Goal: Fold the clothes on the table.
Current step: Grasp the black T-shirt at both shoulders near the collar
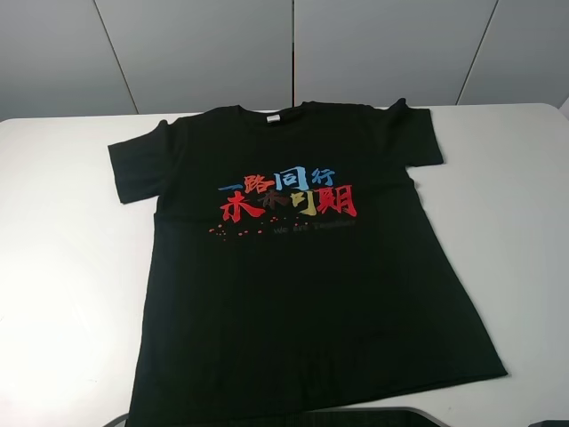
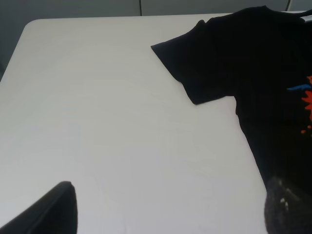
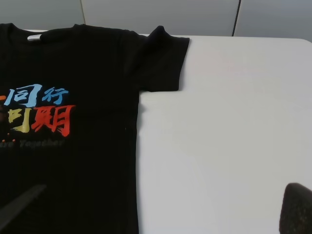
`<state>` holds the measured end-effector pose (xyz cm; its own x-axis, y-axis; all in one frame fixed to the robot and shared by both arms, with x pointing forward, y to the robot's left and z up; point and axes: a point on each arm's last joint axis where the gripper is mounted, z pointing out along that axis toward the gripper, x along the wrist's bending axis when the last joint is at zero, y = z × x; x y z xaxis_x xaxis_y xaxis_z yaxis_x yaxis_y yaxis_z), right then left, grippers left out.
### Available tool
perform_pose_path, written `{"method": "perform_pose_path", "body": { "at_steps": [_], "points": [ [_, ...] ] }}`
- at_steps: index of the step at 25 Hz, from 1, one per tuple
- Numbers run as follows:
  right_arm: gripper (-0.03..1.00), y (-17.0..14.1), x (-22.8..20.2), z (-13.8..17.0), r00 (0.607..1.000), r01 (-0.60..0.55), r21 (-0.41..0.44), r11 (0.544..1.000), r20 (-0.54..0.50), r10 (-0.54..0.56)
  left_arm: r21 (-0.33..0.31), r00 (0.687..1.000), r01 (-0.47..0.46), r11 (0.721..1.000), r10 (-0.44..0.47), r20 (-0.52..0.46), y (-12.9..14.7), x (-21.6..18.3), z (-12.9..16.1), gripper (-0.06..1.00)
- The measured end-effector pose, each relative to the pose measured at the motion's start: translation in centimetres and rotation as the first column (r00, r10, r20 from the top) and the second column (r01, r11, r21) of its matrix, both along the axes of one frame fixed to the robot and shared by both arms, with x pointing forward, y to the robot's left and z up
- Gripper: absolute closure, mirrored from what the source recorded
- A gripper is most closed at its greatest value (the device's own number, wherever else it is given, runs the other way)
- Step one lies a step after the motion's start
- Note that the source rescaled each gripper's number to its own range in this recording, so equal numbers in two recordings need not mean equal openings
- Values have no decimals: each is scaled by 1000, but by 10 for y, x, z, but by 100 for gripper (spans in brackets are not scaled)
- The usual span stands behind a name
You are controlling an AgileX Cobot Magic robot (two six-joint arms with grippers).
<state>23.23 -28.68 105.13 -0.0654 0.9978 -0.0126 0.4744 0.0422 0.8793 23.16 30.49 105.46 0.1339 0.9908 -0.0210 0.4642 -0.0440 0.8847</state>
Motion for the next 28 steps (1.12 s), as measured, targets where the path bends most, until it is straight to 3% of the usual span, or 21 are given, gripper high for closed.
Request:
{"method": "perform_pose_path", "body": {
  "at_steps": [22, 28],
  "points": [
    [-3, 0, 0, 0, 1000, 0, 0, 1000, 0, 0, 2, 1000, 1, 1000, -1, 0, 0, 0, 0, -4],
    [-3, -2, 2, 8, 1000, 13, -18, 1000, 1, -13, 52, 999, 27, 998, -25, -26, -1, 9, 9, -4]
  ]
}}
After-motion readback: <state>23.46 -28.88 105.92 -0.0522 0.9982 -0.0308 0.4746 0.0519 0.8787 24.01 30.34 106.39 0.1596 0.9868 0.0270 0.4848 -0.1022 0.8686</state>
